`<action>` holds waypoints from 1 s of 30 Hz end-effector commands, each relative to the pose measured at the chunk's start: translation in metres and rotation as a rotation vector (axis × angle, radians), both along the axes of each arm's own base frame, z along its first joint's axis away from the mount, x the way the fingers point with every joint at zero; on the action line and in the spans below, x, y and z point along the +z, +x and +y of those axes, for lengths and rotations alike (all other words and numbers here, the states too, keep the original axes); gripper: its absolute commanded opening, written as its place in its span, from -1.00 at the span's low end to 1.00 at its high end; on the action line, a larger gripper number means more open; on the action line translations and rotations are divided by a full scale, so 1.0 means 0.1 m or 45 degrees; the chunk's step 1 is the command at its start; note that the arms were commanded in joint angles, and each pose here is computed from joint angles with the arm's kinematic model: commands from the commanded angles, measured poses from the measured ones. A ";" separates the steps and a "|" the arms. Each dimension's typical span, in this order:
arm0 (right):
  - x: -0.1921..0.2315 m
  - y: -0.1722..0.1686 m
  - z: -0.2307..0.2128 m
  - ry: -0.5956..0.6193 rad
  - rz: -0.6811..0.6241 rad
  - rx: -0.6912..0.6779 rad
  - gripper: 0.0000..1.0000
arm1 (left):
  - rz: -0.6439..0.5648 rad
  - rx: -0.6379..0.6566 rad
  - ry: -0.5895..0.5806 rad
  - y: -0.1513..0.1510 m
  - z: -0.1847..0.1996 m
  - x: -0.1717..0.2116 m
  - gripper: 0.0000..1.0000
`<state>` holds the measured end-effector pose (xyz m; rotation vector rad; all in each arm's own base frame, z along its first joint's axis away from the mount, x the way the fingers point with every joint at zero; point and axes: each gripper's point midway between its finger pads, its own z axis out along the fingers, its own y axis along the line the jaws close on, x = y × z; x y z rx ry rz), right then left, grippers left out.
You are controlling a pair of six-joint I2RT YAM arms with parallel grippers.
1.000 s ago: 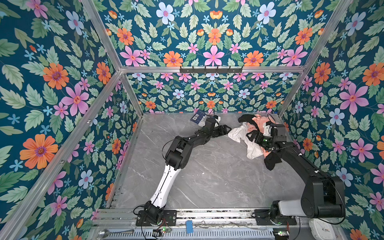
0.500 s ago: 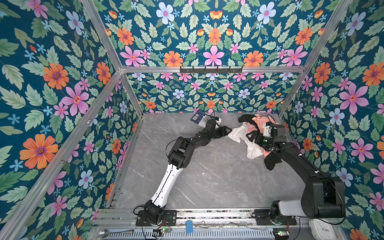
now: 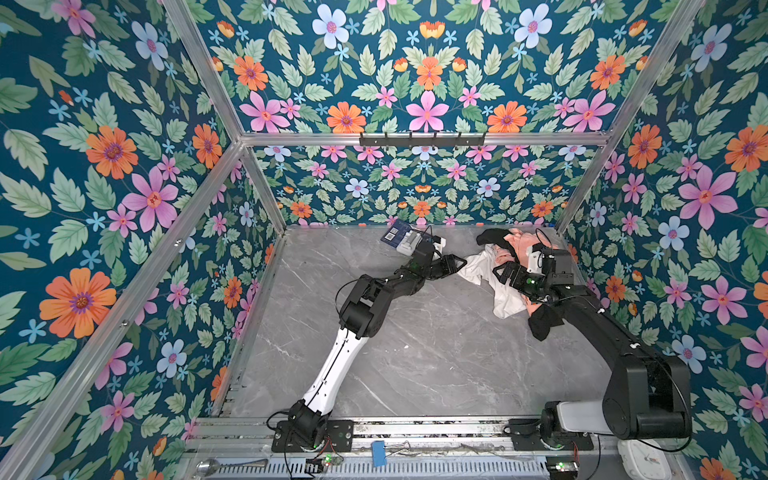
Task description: Pick out a specific cloth from the pile
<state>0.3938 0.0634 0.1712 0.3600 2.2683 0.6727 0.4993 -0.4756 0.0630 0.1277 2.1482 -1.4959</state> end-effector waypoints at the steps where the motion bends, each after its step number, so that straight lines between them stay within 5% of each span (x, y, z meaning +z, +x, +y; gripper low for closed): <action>1: 0.07 0.03 0.01 -0.003 -0.042 0.009 0.96 | -0.042 -0.024 -0.035 -0.02 -0.07 0.07 0.12; 30: 0.17 0.02 -0.04 -0.025 -0.083 -0.017 0.96 | -0.169 0.010 -0.024 -0.03 0.00 0.31 -0.72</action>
